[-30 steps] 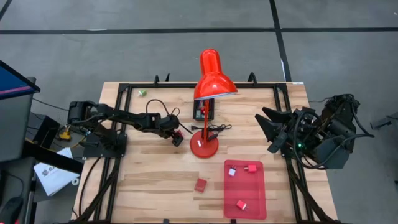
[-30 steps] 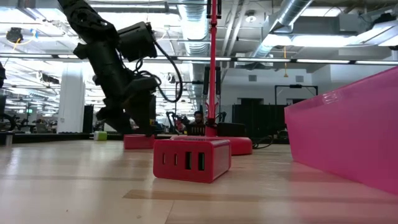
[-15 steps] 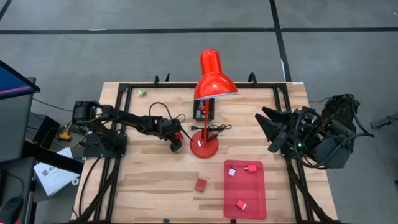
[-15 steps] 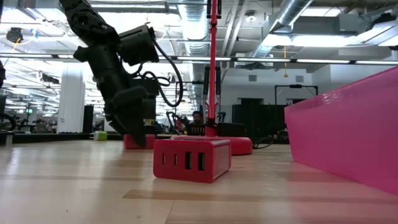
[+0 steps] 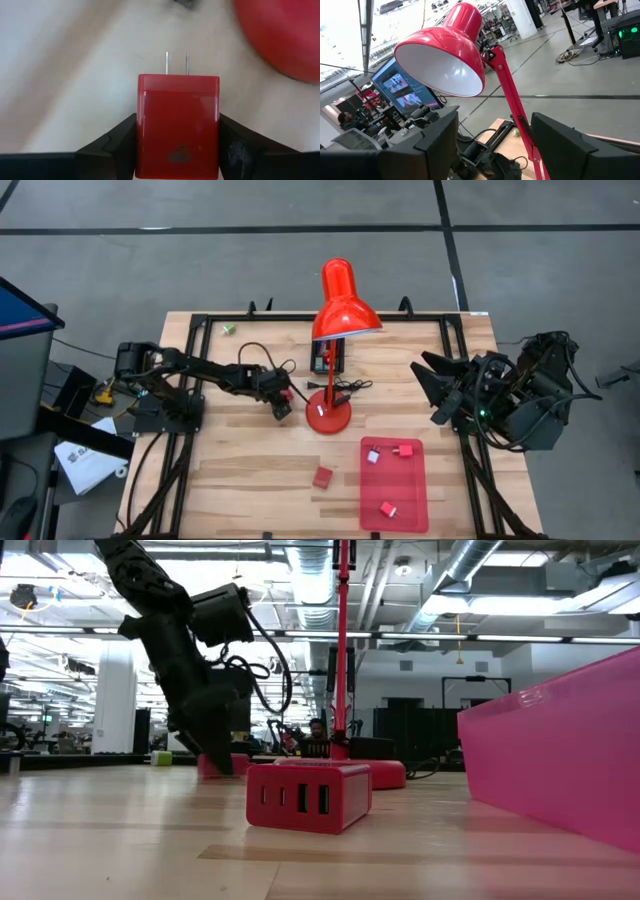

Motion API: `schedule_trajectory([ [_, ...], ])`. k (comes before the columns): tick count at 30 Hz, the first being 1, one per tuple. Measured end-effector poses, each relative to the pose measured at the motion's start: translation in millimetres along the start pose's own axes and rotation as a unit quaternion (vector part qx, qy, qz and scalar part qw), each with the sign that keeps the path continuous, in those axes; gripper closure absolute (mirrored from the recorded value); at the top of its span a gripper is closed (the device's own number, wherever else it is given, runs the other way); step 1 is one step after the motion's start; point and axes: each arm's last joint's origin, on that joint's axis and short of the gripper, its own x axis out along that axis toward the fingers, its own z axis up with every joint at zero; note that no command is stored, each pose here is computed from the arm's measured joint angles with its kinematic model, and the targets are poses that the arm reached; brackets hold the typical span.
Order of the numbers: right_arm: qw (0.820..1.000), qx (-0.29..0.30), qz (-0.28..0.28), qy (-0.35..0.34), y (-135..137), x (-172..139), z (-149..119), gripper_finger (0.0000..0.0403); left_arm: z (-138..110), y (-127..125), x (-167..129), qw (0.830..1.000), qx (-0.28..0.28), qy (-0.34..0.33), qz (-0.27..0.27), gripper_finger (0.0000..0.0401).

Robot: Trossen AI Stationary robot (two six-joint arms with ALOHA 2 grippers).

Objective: Pick & Place Office items
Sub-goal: Put the top red charger adapter into the red bin

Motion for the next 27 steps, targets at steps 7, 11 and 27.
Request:
schedule_trajectory([
  [7, 1.000, -0.004, -0.004, -0.004, -0.4, 0.0, 0.2, 0.0158, 3.3, -21.8, -44.6, 0.984, 0.042, -0.027, -0.171, 0.0202],
  [11, 1.000, -0.009, -0.004, -0.004, -0.5, 0.0, 0.0, 0.0158, -4.0, -42.1, -75.5, 0.963, 0.089, -0.055, -0.249, 0.0202],
  [27, 1.000, -0.012, 0.004, 0.004, 1.5, -0.1, -1.5, 0.0158, -23.2, -127.4, -65.3, 0.913, 0.207, -0.100, -0.336, 0.0202],
])
